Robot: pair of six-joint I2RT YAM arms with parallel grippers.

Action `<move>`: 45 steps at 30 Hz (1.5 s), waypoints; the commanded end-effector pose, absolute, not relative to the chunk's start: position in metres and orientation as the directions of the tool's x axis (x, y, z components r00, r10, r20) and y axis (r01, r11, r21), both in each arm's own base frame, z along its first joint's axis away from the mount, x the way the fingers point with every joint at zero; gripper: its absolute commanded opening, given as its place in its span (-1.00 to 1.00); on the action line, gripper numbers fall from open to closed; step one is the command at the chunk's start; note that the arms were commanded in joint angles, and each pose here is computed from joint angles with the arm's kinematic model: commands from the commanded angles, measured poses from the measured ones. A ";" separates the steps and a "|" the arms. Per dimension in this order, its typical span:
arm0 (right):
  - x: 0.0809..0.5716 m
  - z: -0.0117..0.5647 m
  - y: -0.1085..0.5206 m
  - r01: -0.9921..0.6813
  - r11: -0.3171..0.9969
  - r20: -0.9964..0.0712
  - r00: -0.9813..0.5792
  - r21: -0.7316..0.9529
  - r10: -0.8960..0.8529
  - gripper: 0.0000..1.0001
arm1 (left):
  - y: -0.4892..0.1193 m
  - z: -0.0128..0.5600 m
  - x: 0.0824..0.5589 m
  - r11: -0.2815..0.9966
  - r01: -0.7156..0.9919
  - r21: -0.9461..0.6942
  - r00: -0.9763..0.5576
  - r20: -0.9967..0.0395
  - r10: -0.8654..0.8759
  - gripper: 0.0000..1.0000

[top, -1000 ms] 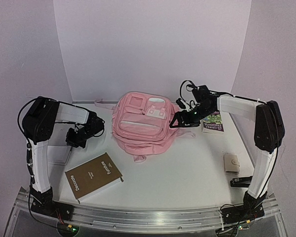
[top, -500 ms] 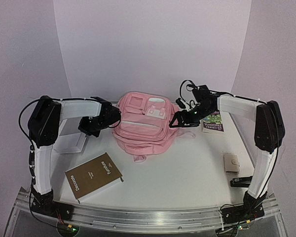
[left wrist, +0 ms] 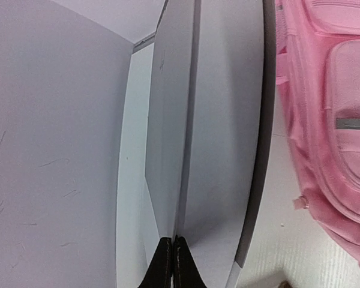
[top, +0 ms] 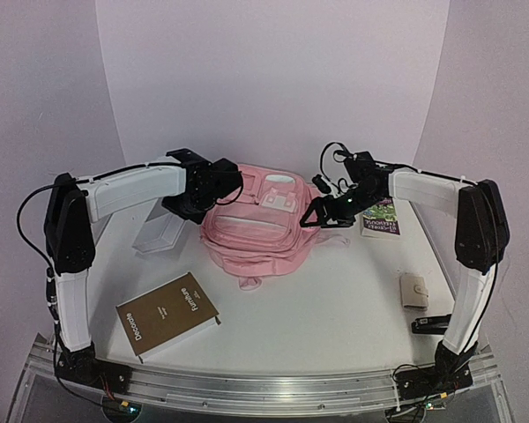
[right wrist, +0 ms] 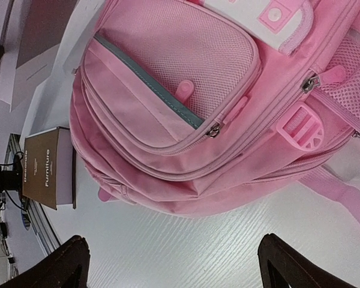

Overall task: Pack the student bag
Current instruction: Pick up the book from the center of the board.

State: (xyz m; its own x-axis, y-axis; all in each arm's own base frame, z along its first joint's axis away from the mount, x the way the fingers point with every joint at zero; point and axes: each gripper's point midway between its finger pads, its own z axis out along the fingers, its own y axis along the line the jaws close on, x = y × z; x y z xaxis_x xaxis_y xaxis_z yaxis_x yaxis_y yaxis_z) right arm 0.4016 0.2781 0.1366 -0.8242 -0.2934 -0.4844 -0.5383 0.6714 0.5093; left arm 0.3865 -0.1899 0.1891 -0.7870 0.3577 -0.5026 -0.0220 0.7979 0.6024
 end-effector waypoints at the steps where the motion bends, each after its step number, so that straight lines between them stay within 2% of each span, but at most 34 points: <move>1: 0.402 0.179 0.279 -0.579 0.611 -0.549 -0.793 0.540 -0.266 0.97 | -0.213 0.251 0.384 0.875 0.017 0.483 -0.695 -0.623 0.357 -0.99; 5: 0.401 0.196 0.271 -0.609 0.563 -0.574 -0.774 0.559 -0.267 0.97 | -0.241 0.290 0.371 0.945 0.149 0.290 -0.619 -0.718 0.318 -1.00; 8: 0.399 0.207 0.260 -0.653 0.550 -0.608 -0.736 0.521 -0.298 0.96 | -0.264 0.311 0.356 0.942 0.274 0.192 -0.578 -0.750 0.321 -0.99; 11: 0.398 0.219 0.248 -0.693 0.554 -0.647 -0.690 0.461 -0.325 0.97 | -0.277 0.315 0.343 0.920 0.367 0.137 -0.583 -0.737 0.342 -1.00; 18: 0.376 0.249 0.230 -0.787 0.527 -0.712 -0.568 0.322 -0.413 0.97 | -0.306 0.347 0.306 0.806 0.590 -0.039 -0.523 -0.779 0.345 -1.00; 23: 0.361 0.260 0.226 -0.825 0.495 -0.733 -0.511 0.273 -0.449 0.97 | -0.316 0.349 0.290 0.742 0.664 -0.087 -0.503 -0.786 0.358 -1.00; 26: 0.361 0.266 0.226 -0.810 0.508 -0.728 -0.534 0.294 -0.430 0.97 | -0.319 0.344 0.290 0.732 0.676 -0.092 -0.500 -0.786 0.364 -0.99; 28: 0.365 0.269 0.230 -0.760 0.532 -0.699 -0.607 0.373 -0.377 0.97 | -0.322 0.343 0.289 0.720 0.687 -0.096 -0.491 -0.792 0.363 -1.00; 32: 0.358 0.278 0.242 -0.735 0.477 -0.674 -0.659 0.482 -0.333 0.97 | -0.328 0.356 0.282 0.681 0.721 -0.124 -0.456 -0.826 0.332 -1.00; 37: 0.348 0.290 0.238 -0.843 0.416 -0.760 -0.508 0.341 -0.406 0.97 | -0.341 0.366 0.265 0.582 0.793 -0.177 -0.433 -0.837 0.336 -1.00; 40: 0.334 0.297 0.232 -0.924 0.335 -0.800 -0.339 0.184 -0.495 0.97 | -0.350 0.358 0.250 0.499 0.840 -0.213 -0.432 -0.819 0.377 -1.00; 42: 0.325 0.301 0.226 -0.956 0.282 -0.807 -0.229 0.080 -0.545 0.97 | -0.354 0.352 0.241 0.451 0.864 -0.224 -0.422 -0.811 0.405 -1.00; 45: 0.307 0.305 0.221 -0.979 0.200 -0.786 -0.154 0.039 -0.598 0.97 | -0.356 0.344 0.228 0.382 0.894 -0.233 -0.398 -0.805 0.440 -0.99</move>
